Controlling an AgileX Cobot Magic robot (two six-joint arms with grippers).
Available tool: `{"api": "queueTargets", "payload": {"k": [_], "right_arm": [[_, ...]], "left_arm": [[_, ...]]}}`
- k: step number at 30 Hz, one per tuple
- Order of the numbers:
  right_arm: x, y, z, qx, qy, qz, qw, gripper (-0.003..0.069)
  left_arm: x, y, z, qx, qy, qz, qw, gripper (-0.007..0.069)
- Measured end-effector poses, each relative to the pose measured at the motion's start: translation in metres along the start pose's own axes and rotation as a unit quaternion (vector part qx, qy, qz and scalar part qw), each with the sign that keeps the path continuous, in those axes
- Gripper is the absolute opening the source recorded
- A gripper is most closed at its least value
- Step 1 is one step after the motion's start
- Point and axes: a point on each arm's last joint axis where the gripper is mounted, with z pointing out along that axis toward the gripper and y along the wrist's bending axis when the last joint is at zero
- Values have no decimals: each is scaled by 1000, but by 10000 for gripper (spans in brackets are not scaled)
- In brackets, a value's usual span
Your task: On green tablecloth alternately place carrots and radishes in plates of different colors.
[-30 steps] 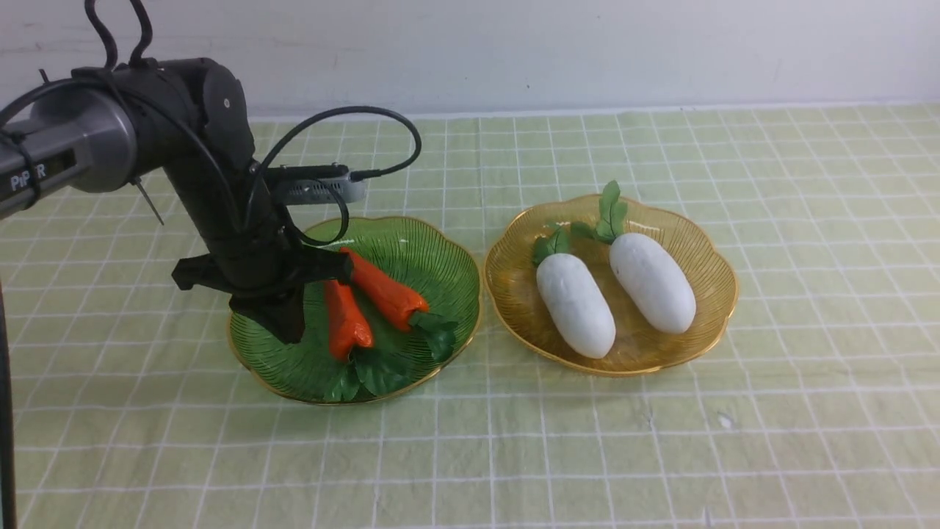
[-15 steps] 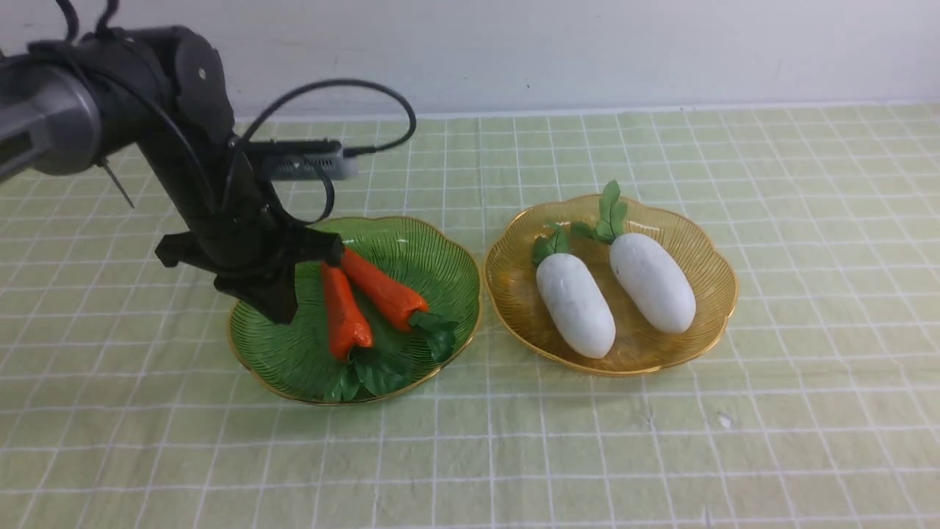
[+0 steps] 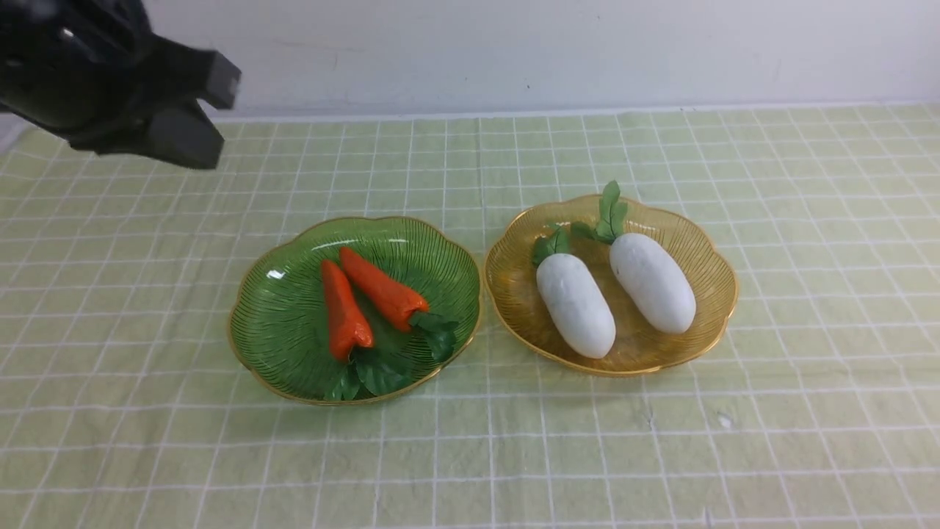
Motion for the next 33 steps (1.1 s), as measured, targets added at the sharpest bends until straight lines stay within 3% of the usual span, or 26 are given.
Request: {"api": "queueTargets", "payload": {"k": [9,14,20,25,33], "right_arm": [[0,0,0,4,1,1,1000,-13],[0,0,0,4,1,1,1000,-13],[0,0,0,4,1,1,1000,-13],[0,0,0,4,1,1,1000,-13],[0,0,0,4,1,1,1000,-13]], "left_arm": [[42,-12,-93,-32,-111,42,992,-8],[101,-7,-120,-81,-135,56,986,-8],[169,-2,-104,-86,-119,55,988,-8],[218,4,-64,-59,-223,33,972,-8],[240,15,-28,-57,-425,29,903,-8]]}}
